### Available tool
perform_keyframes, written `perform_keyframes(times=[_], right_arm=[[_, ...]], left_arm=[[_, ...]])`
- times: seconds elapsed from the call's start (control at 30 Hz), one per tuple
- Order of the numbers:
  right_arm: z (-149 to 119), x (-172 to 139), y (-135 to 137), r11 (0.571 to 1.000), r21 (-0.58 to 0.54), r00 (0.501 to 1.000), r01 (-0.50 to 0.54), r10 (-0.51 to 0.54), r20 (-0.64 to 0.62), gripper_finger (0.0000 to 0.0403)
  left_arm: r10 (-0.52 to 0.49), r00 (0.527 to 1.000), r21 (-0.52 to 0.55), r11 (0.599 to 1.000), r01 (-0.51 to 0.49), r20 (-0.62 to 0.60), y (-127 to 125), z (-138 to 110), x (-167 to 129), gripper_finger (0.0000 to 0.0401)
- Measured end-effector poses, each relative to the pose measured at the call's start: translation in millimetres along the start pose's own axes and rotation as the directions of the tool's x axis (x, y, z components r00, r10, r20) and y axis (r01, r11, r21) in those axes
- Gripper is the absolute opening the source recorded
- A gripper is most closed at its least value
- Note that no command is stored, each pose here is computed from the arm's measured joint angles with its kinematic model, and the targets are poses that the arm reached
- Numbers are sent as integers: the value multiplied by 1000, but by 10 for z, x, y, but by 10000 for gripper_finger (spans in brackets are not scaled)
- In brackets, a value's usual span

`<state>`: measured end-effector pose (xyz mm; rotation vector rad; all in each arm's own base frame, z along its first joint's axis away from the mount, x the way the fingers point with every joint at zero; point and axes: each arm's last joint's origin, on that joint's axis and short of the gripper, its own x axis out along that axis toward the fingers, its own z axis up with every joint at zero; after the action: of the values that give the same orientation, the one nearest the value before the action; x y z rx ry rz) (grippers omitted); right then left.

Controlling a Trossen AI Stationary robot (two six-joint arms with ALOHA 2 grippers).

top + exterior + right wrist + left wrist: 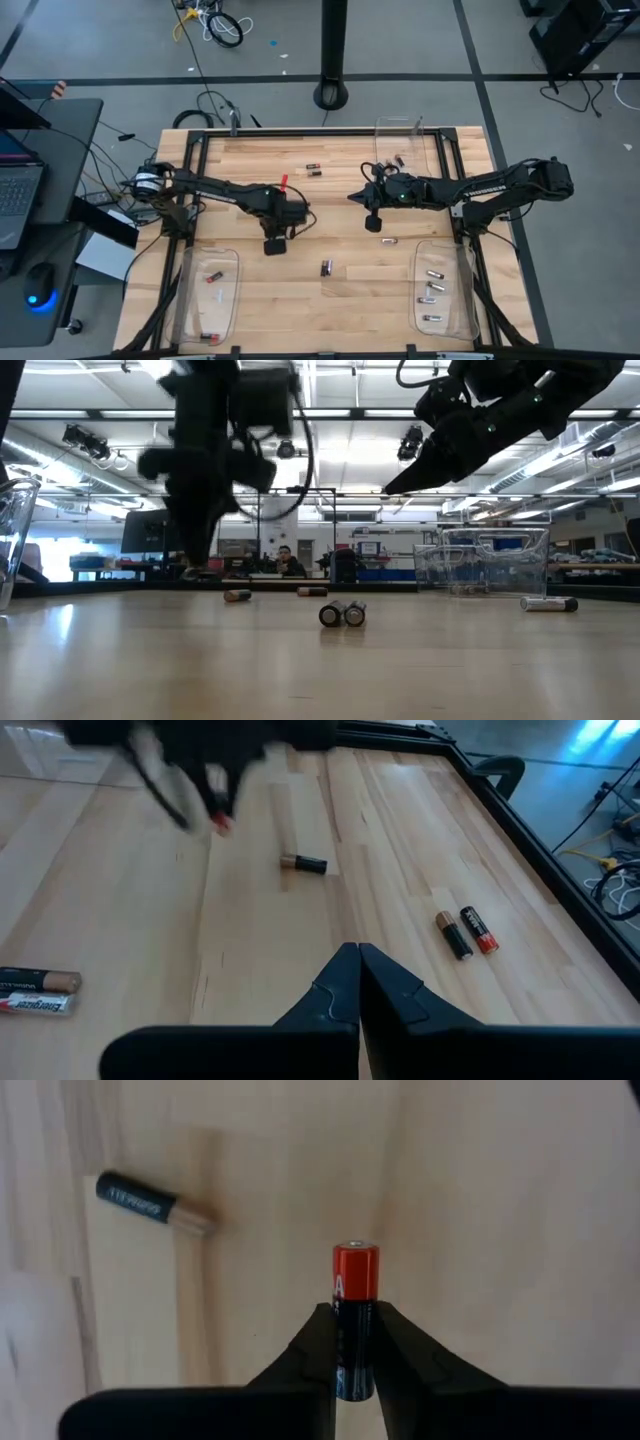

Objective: Sort batteries
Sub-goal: Put the orange battery into the bottom left transparent bin

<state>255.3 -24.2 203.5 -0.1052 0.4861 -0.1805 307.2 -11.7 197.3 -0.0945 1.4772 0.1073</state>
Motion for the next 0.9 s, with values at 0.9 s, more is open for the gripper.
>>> perform_keyframes(times=[0.9], right_arm=[[8,0,7,1000,15,1000,-26,26,11,9]], left_arm=[[-24,990,-228,974,-8,-137,-1689,-1402,-1221,46]])
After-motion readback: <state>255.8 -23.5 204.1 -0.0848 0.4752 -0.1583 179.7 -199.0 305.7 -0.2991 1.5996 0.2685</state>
